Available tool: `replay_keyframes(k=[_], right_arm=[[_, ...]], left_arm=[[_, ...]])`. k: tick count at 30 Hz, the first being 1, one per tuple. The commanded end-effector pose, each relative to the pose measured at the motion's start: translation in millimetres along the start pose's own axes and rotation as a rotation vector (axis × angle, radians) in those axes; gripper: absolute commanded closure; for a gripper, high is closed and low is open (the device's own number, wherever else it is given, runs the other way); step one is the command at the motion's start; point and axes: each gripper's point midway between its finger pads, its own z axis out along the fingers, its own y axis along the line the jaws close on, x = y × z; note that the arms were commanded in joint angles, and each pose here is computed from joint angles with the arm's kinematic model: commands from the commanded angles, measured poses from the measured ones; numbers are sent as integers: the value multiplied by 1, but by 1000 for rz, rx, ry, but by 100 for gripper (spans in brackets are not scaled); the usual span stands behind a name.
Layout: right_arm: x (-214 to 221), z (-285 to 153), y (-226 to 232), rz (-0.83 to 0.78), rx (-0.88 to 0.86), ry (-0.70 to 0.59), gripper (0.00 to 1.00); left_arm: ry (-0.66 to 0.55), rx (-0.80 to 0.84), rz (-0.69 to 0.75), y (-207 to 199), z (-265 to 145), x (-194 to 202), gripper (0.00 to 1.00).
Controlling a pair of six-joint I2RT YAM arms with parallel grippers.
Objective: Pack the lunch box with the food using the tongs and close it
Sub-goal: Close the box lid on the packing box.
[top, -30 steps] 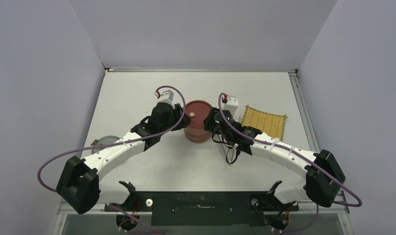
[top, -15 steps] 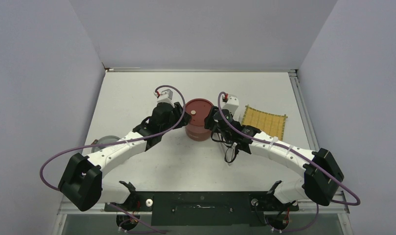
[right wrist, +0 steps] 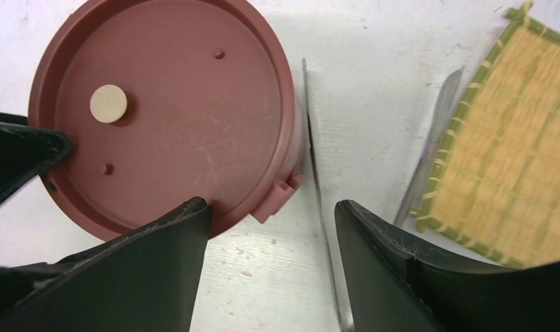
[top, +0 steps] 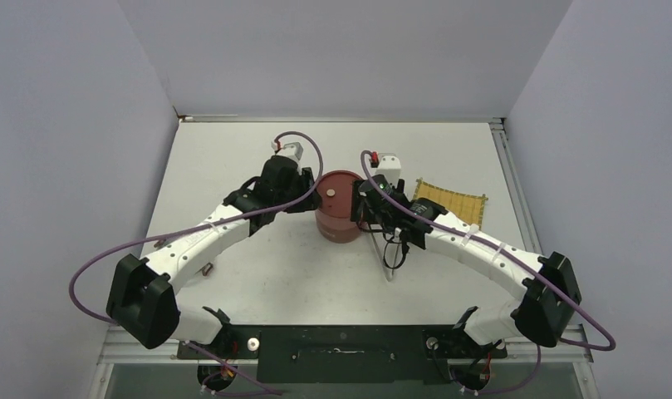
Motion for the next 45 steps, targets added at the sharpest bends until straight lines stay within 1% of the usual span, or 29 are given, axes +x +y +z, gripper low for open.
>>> replay_keyframes(k=[1, 4, 8, 11, 15, 20, 24, 27, 31, 33, 35, 38, 40, 42, 45], right_arm=[[-31, -29, -20, -101, 45, -30, 32], [-42, -26, -21, -95, 6, -29, 30], [-50, -12, -18, -71, -110, -26, 32], [-54, -1, -12, -65, -177, -14, 36], [-58, 10, -3, -50, -248, 0, 41], [-56, 23, 2, -45, -270, 23, 46], [-49, 33, 4, -48, -273, 45, 50], [-44, 39, 3, -49, -269, 61, 54], [-43, 42, 2, -39, -256, 59, 64], [-45, 43, -2, -37, -233, 53, 67], [-46, 43, -4, -38, -219, 49, 72], [-45, 44, -5, -40, -209, 50, 84], [-44, 44, -4, -42, -207, 49, 90], [-44, 43, -3, -45, -204, 47, 93], [-46, 43, -4, -52, -187, 37, 94]], left_arm=[[63, -16, 72, 17, -27, -11, 53], [65, 34, 82, 15, -35, -21, 47], [126, 62, 131, 16, -36, -24, 46], [156, 97, 161, 12, -34, -25, 46], [153, 128, 173, 7, -30, -28, 47], [161, 202, 155, -2, -22, -20, 49], [181, 199, 155, 2, -17, -12, 53], [188, 189, 151, 6, -14, -7, 53], [182, 189, 139, 8, -12, -6, 53], [190, 184, 132, 10, -10, -3, 54], [207, 167, 126, 14, -8, 2, 57], [233, 118, 124, 25, -3, 9, 61], [245, 94, 127, 30, -2, 12, 63], [249, 80, 130, 34, -1, 14, 63], [240, 69, 139, 36, -1, 12, 63]])
